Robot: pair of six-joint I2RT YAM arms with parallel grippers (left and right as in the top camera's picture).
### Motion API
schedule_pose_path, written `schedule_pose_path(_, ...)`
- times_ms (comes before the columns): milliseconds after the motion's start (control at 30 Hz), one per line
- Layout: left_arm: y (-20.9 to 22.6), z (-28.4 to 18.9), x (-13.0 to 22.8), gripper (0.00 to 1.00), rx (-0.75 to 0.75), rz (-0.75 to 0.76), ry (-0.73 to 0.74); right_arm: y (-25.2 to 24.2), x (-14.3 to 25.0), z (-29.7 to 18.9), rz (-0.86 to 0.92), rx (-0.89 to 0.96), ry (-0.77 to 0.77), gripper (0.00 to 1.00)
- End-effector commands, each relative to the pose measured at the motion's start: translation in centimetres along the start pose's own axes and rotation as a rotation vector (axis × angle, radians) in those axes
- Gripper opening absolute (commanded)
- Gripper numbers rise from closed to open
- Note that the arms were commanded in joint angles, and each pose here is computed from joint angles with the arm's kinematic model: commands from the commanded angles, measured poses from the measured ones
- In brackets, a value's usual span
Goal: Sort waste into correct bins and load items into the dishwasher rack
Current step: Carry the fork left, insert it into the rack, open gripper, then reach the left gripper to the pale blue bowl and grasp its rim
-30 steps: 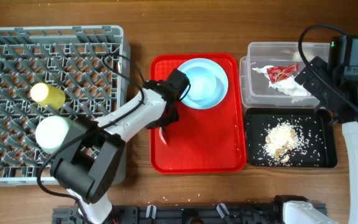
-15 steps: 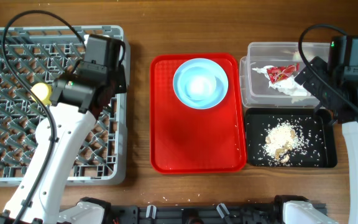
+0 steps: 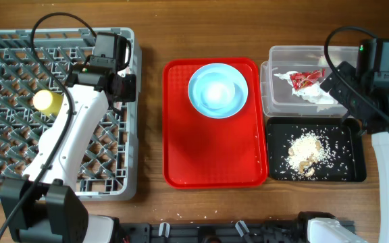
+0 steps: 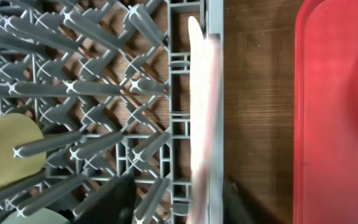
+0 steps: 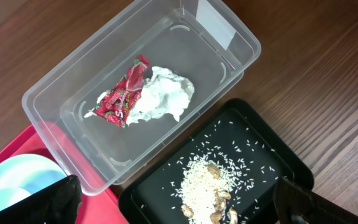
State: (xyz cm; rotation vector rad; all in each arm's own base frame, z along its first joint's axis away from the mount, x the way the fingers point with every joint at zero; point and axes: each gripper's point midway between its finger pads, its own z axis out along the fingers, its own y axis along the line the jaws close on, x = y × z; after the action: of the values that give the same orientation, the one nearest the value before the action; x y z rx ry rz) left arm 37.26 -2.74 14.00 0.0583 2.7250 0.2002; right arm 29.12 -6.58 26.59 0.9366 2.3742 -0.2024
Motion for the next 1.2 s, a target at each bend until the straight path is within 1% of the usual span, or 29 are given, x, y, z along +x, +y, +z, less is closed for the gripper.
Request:
schedule_pose_path(0, 0.0, 0.6, 0.7, 0.49, 0.005, -0.001, 0.03, -0.4, -0.4, 0.0, 0.004, 0.023, -0.016, 1.0)
schedule_pose_path(133, 0.0, 0.6, 0.8, 0.48, 0.005, -0.001, 0.034, -0.4, -0.4, 0.0, 0.004, 0.023, -0.016, 1.0)
schedule_pose_path(200, 0.1, 0.0, 1.1, 0.47, 0.003, -0.076, 0.042, -0.4, -0.4, 0.0, 0.004, 0.024, -0.016, 1.0)
schedule_pose_path(233, 0.2, -0.8, 0.9, 0.48, 0.004, -0.104, 0.026, -0.4, -0.4, 0.0, 0.004, 0.023, -0.016, 1.0)
schedule_pose_path(300, 0.7, -3.7, 0.0, 0.55, 0.013, -0.145, -0.033, -0.4, -0.4, 0.0, 0.004, 0.023, -0.016, 1.0)
schedule_pose_path(333, 1.0, -5.4, -0.4, 0.63, 0.018, -0.177, -0.068, -0.4, -0.4, 0.0, 0.004, 0.024, -0.016, 1.0)
schedule_pose_path(367, 1.7, -8.0, -0.7, 1.0, 0.025, -0.197, -0.129, -0.4, -0.4, 0.0, 0.004, 0.023, -0.016, 1.0)
schedule_pose_path(433, 3.7, -11.4, -0.8, 1.0, 0.024, -0.293, -0.232, -0.4, -0.4, 0.0, 0.004, 0.024, -0.016, 1.0)
schedule_pose_path(500, 6.4, -13.5, -0.4, 1.0, 0.004, -0.422, -0.292, -0.4, -0.4, 0.0, 0.004, 0.024, -0.016, 1.0)
schedule_pose_path(533, 9.1, -14.6, 0.4, 1.0, -0.024, -0.559, -0.323, -0.4, -0.4, 0.0, 0.004, 0.024, -0.015, 1.0)
schedule_pose_path(567, 10.9, -15.1, 1.5, 1.0, -0.046, -0.667, -0.323, -0.4, -0.4, 0.0, 0.004, 0.024, -0.016, 1.0)
schedule_pose_path(600, 11.6, -15.2, 2.4, 1.0, -0.043, -0.732, -0.303, -0.4, -0.4, 0.0, 0.004, 0.024, -0.015, 1.0)
schedule_pose_path(633, 11.1, -14.8, 3.6, 1.0, -0.005, -0.753, -0.242, -0.4, -0.4, 0.0, 0.004, 0.024, -0.016, 1.0)
schedule_pose_path(700, 9.4, -14.4, 4.1, 1.0, 0.081, -0.744, -0.183, -0.4, -0.4, 0.0, 0.004, 0.023, -0.016, 1.0)
schedule_pose_path(733, 7.6, -14.5, 4.1, 1.0, 0.187, -0.74, -0.152, -0.4, -0.4, 0.0, 0.004, 0.023, -0.016, 1.0)
schedule_pose_path(767, 5.4, -14.9, 3.9, 1.0, 0.316, -0.733, -0.12, -0.4, -0.4, 0.0, 0.004, 0.023, -0.016, 1.0)
schedule_pose_path(800, 2.7, -15.8, 3.3, 1.0, 0.483, -0.707, -0.099, -0.4, -0.4, 0.0, 0.004, 0.024, -0.016, 1.0)
schedule_pose_path(833, -0.4, -17.1, 2.5, 1.0, 0.656, -0.648, -0.089, -0.4, -0.4, 0.0, 0.004, 0.023, -0.016, 1.0)
schedule_pose_path(900, -2.9, -17.6, 2.0, 0.99, 0.742, -0.571, -0.083, -0.4, -0.4, 0.0, 0.004, 0.023, -0.016, 1.0)
schedule_pose_path(967, -7.1, -17.4, 1.6, 0.85, 0.784, -0.432, -0.054, -0.4, -0.4, 0.0, 0.004, 0.024, -0.016, 1.0)
schedule_pose_path(1000, -8.9, -17.1, 1.7, 0.82, 0.787, -0.375, -0.038, -0.4, -0.4, 0.0, 0.004, 0.024, -0.016, 1.0)
schedule_pose_path(1033, -11.7, -16.3, 1.7, 0.85, 0.786, -0.294, -0.017, -0.4, -0.4, 0.0, 0.004, 0.024, -0.016, 1.0)
schedule_pose_path(1067, -14.2, -15.9, 1.7, 1.0, 0.814, -0.231, 0.004, -0.4, -0.4, 0.0, 0.003, 0.024, -0.015, 1.0)
schedule_pose_path(1133, -18.4, -14.9, 2.6, 1.0, 0.846, -0.133, 0.059, -0.4, -0.4, 0.0, 0.004, 0.024, -0.016, 1.0)
schedule_pose_path(1167, -20.2, -14.6, 2.1, 1.0, 0.872, -0.095, 0.039, -0.4, -0.4, 0.0, 0.004, 0.024, -0.016, 1.0)
